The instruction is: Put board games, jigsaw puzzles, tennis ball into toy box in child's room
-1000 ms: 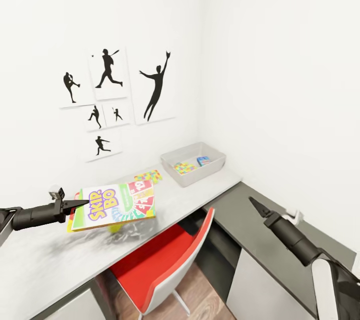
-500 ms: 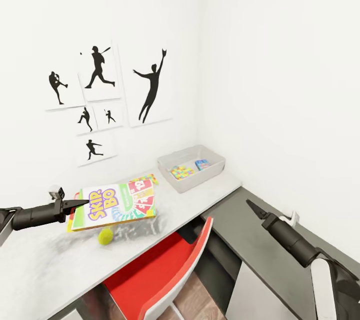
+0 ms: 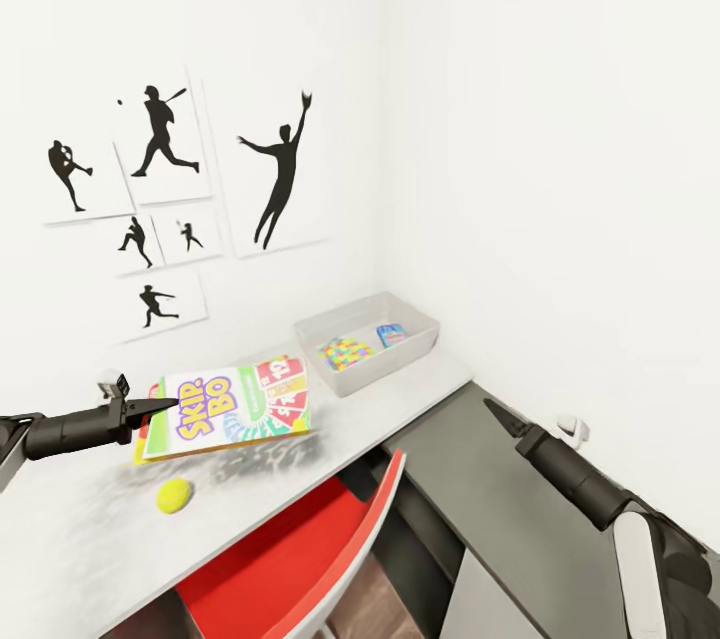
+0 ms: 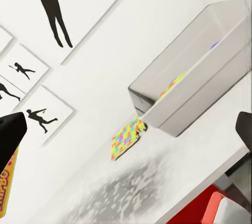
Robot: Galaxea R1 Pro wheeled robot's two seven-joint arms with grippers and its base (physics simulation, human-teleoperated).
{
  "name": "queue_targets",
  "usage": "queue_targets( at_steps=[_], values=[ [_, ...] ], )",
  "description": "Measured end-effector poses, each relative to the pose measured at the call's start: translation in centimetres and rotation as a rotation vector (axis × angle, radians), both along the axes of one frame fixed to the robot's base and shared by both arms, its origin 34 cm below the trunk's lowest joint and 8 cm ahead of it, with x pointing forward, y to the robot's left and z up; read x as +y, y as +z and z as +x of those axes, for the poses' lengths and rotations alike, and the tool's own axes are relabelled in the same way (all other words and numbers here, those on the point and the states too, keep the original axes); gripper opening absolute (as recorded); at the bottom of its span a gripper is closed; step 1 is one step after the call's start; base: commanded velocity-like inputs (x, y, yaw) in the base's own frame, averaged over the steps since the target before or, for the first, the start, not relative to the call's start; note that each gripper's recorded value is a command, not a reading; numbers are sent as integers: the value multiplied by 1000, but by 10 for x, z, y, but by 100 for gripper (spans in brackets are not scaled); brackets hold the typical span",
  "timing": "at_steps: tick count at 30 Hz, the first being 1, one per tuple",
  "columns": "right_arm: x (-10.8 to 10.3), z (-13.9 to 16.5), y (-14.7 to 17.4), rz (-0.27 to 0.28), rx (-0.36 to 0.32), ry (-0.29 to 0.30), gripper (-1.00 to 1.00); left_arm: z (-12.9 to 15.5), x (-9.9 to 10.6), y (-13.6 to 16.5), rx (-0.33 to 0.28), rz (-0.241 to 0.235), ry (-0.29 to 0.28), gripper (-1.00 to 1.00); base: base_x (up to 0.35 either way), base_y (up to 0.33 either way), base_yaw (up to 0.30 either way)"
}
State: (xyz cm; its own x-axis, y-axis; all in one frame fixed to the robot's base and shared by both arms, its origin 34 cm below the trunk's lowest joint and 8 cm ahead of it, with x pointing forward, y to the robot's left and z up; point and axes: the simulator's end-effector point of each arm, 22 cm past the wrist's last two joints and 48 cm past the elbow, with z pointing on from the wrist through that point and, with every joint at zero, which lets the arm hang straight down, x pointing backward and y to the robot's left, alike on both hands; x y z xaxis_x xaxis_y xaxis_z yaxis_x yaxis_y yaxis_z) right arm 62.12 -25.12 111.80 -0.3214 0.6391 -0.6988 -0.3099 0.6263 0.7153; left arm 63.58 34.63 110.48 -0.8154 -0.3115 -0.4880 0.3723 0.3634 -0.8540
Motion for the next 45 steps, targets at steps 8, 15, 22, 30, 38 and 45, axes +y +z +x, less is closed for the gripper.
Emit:
queue_targets(
  at_steps=[8, 15, 22, 30, 38, 45],
  values=[
    [-3, 0, 4, -7, -19, -7, 100, -1, 0, 3, -6, 1, 0, -100, 103, -183, -146],
    [27, 1, 12, -25, -46, 59, 100, -1, 0, 4, -8, 0, 0, -100, 42, -94, -38],
    [123, -11, 10, -62, -28, 289, 100, -1, 0, 4, -8, 2, 0, -100, 27, -54, -2],
    [133, -12, 5, -76, -8, 305, 100, -1, 1, 4, -8, 3, 1, -100, 47, -39, 0],
    [133, -12, 4, -77, -7, 305, 100, -1, 1, 5, -9, 2, 1, -100, 146, -43, 0],
    [132, -12, 4, -77, -5, 302, 100, -1, 0, 5, -9, 1, 1, -100, 196, 89, 0]
  ],
)
